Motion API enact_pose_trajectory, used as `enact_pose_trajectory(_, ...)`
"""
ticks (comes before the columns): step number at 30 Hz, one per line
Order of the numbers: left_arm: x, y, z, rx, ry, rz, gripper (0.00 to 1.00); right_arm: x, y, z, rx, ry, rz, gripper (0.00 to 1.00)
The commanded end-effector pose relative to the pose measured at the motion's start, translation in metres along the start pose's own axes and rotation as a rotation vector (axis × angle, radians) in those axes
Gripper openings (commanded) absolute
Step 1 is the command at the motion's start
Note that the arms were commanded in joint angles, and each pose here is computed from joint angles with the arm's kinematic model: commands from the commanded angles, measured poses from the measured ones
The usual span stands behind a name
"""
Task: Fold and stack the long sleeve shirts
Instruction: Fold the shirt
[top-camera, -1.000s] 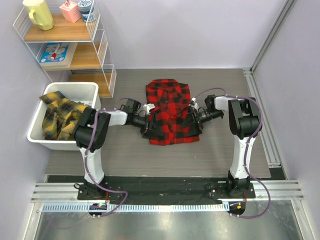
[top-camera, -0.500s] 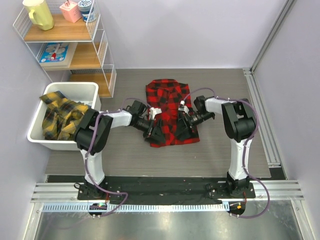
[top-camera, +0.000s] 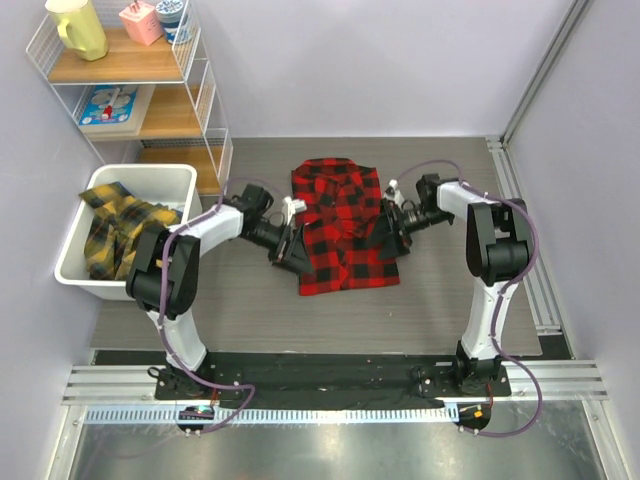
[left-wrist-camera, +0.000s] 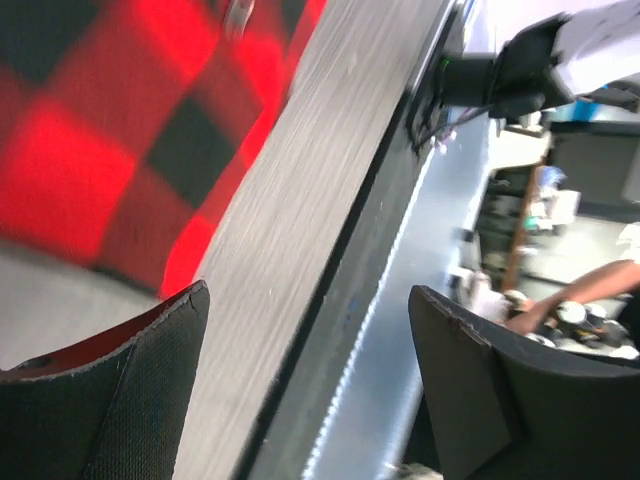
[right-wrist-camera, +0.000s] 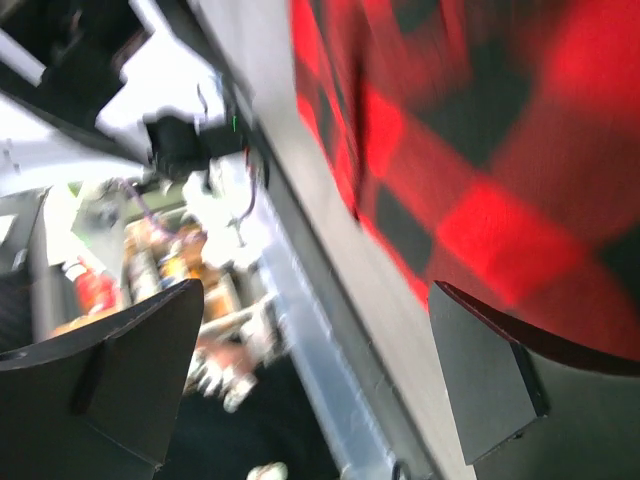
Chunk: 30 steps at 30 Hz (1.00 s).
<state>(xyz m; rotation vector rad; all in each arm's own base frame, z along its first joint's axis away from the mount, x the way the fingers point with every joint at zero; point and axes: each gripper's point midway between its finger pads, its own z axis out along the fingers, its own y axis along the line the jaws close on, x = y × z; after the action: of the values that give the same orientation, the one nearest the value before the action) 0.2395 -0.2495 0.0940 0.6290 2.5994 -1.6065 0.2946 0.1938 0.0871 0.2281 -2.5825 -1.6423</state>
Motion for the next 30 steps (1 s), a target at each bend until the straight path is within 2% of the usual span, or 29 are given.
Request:
enact_pose_trajectory(1,-0.046,-0.024,-0.013,-0.013,-0.064,0.185,0.81,-0.071,0.028,0.002,0.021,-0.161,-0.139,1.0)
enact_pose_trajectory(5,-0.078,-0.002,-0.006,-0.063,-0.099,0.193,0.81,-0.096,0.019,0.019,0.023,-0.182,-0.142,1.0)
enact_pose_trajectory(11,-0.104,0.003,-0.005,-0.081,-0.151,0.198,0.81,-0.141,0.006,0.036,0.016,-0.253,-0.138,1.0)
enact_pose_trajectory(15,-0.108,0.003,-0.008,-0.089,-0.172,0.201,0.81,-0.179,0.022,0.029,-0.003,-0.327,-0.207,1.0)
enact_pose_trajectory(18,-0.106,0.006,-0.009,-0.093,-0.177,0.187,0.81,-0.188,0.047,0.013,-0.029,-0.369,-0.248,1.0)
enact_pose_trajectory(22,-0.102,0.009,-0.011,-0.105,-0.184,0.18,0.81,-0.162,0.07,-0.015,-0.041,-0.371,-0.243,1.0)
enact_pose_trajectory(26,-0.101,0.01,-0.01,-0.104,-0.188,0.178,0.81,-0.098,0.054,-0.005,-0.008,-0.257,-0.157,1.0)
enact_pose_trajectory(30,-0.101,0.012,-0.009,-0.105,-0.194,0.175,0.81,-0.074,0.039,0.012,0.005,-0.21,-0.108,1.0)
